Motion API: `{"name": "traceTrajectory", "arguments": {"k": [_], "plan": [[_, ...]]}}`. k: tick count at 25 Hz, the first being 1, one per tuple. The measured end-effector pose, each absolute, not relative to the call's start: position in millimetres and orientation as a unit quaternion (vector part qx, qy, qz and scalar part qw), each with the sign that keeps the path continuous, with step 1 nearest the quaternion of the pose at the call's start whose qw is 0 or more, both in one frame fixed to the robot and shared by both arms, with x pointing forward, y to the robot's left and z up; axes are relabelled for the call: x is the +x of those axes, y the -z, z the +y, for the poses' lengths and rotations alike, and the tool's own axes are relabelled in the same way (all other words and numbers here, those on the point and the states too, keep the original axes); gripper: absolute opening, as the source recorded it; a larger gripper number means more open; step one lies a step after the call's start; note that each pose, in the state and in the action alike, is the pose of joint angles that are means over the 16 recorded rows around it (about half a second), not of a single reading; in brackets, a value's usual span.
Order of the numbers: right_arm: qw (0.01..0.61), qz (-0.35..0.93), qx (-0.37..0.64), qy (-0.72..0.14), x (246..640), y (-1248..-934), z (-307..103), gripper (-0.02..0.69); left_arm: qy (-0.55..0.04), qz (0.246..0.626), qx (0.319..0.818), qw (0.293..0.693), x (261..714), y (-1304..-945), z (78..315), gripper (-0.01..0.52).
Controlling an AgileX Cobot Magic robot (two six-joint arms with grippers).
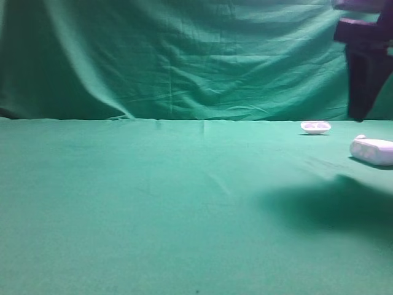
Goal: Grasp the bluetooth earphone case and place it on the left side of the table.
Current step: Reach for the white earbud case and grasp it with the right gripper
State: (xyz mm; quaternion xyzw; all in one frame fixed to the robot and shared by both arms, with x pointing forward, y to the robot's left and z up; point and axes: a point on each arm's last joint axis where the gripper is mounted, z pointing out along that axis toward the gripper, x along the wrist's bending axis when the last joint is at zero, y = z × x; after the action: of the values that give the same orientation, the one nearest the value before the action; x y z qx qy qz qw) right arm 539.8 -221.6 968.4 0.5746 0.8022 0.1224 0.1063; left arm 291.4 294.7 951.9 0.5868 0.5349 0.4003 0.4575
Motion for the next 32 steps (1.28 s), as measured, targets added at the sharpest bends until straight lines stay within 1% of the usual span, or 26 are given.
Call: {"name": "traceTrajectory", "arguments": {"k": [2, 4, 7, 10, 15, 20, 23, 26, 29, 32], "plan": [[0.104, 0.803, 0.576, -0.115, 547.5, -960.8, -220.1, 0.508, -0.400, 0.535, 0.587, 0.458, 291.4, -951.9, 294.7, 0.000], [0.102, 0.803, 0.578, -0.109, 553.9, -953.7, -219.0, 0.544, -0.400, 0.535, 0.587, 0.458, 291.4, -951.9, 294.7, 0.000], [0.100, 0.801, 0.581, -0.102, 561.2, -944.8, -217.7, 0.564, -0.400, 0.535, 0.587, 0.458, 291.4, -951.9, 294.7, 0.000], [0.098, 0.800, 0.584, -0.098, 566.3, -938.0, -216.7, 0.539, -0.400, 0.535, 0.587, 0.458, 291.4, -951.9, 294.7, 0.000], [0.097, 0.798, 0.587, -0.095, 571.2, -932.2, -215.7, 0.461, -0.400, 0.535, 0.587, 0.458, 291.4, -951.9, 294.7, 0.000], [0.098, 0.798, 0.588, -0.094, 577.2, -937.2, -213.4, 0.384, -0.400, 0.535, 0.587, 0.458, 291.4, -951.9, 294.7, 0.000], [0.103, 0.800, 0.582, -0.101, 584.7, -948.6, -206.2, 0.337, -0.400, 0.535, 0.587, 0.458, 291.4, -951.9, 294.7, 0.000], [0.113, 0.806, 0.568, -0.120, 594.8, -966.3, -190.1, 0.315, -0.400, 0.535, 0.587, 0.458, 291.4, -951.9, 294.7, 0.000], [0.124, 0.817, 0.545, -0.145, 605.8, -987.6, -162.7, 0.316, -0.400, 0.535, 0.587, 0.458, 291.4, -951.9, 294.7, 0.000], [0.131, 0.831, 0.511, -0.175, 614.4, -1008.7, -123.7, 0.316, -0.400, 0.535, 0.587, 0.458, 291.4, -951.9, 294.7, 0.000]]}}
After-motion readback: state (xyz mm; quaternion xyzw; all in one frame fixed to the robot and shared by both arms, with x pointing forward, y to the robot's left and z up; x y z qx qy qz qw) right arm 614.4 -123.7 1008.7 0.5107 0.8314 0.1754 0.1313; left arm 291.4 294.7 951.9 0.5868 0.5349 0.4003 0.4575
